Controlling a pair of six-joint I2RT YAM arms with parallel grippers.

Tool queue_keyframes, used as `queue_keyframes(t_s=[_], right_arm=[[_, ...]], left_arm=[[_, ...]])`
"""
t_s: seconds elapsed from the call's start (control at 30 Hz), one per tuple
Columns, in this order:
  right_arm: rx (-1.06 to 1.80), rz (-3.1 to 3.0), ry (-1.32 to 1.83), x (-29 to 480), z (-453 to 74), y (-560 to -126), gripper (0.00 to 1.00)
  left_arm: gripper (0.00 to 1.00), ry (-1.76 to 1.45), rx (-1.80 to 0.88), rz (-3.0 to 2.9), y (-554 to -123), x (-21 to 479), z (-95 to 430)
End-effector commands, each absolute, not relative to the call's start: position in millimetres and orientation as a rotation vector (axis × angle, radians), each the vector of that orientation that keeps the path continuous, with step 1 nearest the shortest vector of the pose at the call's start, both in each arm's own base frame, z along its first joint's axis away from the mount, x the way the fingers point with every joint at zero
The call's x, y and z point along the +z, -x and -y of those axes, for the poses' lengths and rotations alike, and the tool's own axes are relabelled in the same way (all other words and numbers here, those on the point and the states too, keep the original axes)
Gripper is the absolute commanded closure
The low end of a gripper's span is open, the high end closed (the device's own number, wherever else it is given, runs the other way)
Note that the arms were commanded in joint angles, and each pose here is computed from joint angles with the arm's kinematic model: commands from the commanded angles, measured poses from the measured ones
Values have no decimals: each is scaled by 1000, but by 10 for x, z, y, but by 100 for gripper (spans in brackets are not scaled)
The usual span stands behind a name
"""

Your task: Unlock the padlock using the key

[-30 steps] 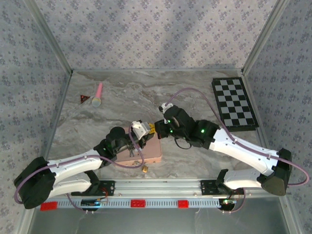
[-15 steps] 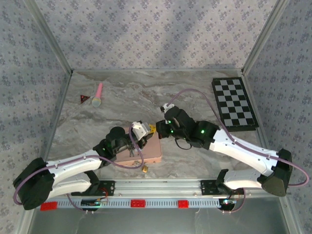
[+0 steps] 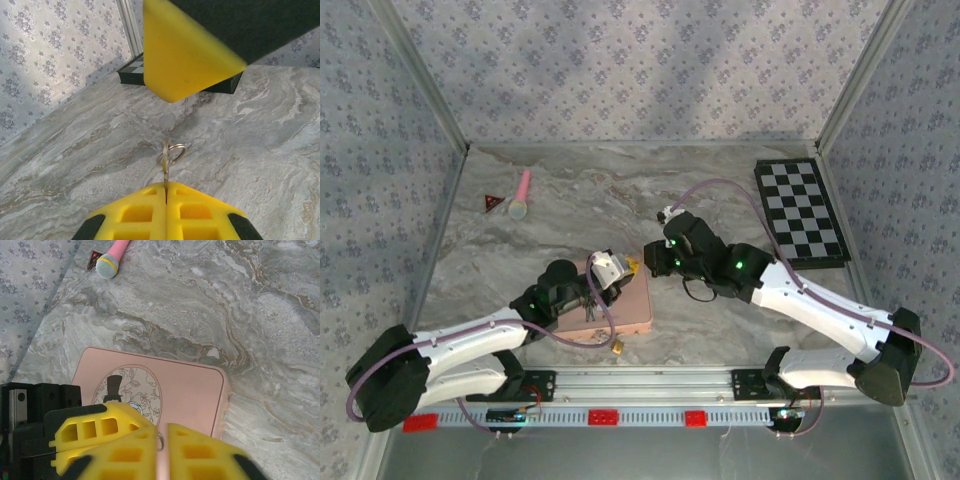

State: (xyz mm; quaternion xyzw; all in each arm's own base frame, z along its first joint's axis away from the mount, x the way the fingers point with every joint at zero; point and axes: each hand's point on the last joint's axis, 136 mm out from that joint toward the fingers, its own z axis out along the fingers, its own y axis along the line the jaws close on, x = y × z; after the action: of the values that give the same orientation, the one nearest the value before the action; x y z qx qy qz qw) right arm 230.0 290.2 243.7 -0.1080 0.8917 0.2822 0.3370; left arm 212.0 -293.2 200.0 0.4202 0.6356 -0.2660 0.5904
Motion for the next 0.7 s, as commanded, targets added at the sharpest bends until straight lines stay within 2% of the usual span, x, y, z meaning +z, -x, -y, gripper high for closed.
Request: queue_keyframes(t_s=[0.0,0.03,0.1,0.33,0.47,0.67], right_arm=[[759,-2339,256,2468,-2848,-2269,72],[766,-2356,236,2455,-2824,-2256,67],[799,-2391,184,2424,-2770,-2247,63],[1108,-2387,-106,2362,-2766,-2315,63],[1127,-2372,-211,2294,-2706,-2302,61],[1126,-2311,-389,2108,-2379,-2289,62]], left_arm=[[100,-974,-541,-1474,-2246,2104,2925],[100,-988,-504,-1487,-2281,2067,2917],[100,-1005,-428,-1499,-2345,2031,2894],[100,-1221,-189,-1299,-2342,1950,2894],[100,-1388,-44,-1186,-2360,1881,2907],[100,-1596,32,-1111,-2399,1957,3017]])
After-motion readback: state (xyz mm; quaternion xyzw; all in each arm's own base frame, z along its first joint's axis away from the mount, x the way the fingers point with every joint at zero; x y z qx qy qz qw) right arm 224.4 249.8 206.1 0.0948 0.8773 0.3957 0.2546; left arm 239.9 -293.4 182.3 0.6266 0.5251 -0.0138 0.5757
